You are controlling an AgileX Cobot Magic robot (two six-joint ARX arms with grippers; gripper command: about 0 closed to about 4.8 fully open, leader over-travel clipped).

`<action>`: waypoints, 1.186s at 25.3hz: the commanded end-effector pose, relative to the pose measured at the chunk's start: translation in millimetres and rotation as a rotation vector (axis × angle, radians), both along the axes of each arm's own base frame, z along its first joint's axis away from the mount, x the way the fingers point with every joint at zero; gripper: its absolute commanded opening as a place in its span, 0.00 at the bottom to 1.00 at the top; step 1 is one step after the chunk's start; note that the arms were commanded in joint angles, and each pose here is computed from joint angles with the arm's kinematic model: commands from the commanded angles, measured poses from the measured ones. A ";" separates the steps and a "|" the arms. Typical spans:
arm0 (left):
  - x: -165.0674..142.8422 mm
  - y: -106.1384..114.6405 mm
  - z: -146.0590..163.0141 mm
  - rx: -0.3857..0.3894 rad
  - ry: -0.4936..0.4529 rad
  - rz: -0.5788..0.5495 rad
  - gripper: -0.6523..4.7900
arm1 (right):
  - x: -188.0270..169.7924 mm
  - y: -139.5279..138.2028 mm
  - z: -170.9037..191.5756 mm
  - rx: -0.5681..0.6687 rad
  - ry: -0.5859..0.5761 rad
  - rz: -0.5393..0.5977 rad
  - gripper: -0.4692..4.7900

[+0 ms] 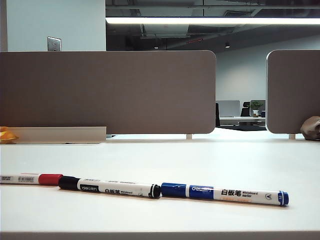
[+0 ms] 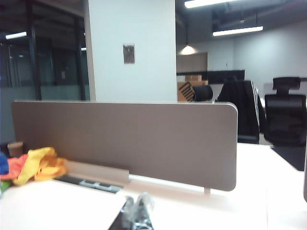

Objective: Pick up the markers one by one and line them up horizontally in a straight line on the table.

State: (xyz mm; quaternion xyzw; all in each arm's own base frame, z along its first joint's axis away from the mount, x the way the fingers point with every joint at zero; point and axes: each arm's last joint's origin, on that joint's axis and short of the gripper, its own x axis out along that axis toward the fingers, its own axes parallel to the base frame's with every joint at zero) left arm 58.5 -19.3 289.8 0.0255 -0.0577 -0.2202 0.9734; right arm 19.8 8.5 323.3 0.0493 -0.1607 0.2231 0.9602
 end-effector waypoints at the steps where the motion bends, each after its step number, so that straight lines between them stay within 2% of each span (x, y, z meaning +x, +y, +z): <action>1: 3.3 -1.0 -6.1 -0.002 0.013 -0.011 0.11 | 1.3 0.9 -5.6 -0.014 0.034 0.001 0.08; 9: 22.8 -5.3 -46.8 0.007 0.057 -0.018 0.11 | 21.1 15.6 -40.5 0.006 0.174 0.039 0.08; 15: 33.9 -7.6 -80.4 0.012 0.085 -0.018 0.11 | 39.3 28.8 -76.1 -0.011 0.208 0.038 0.08; 16: 35.2 -7.8 -84.2 -0.014 0.085 -0.020 0.11 | 42.0 30.8 -82.3 -0.014 0.212 0.038 0.08; 19: 37.6 -8.0 -91.3 -0.068 0.088 -0.012 0.11 | 46.5 34.2 -95.0 -0.027 0.230 0.038 0.08; 30: 40.4 -8.6 -110.1 -0.054 0.140 -0.011 0.11 | 54.3 42.1 -123.0 -0.067 0.252 0.098 0.08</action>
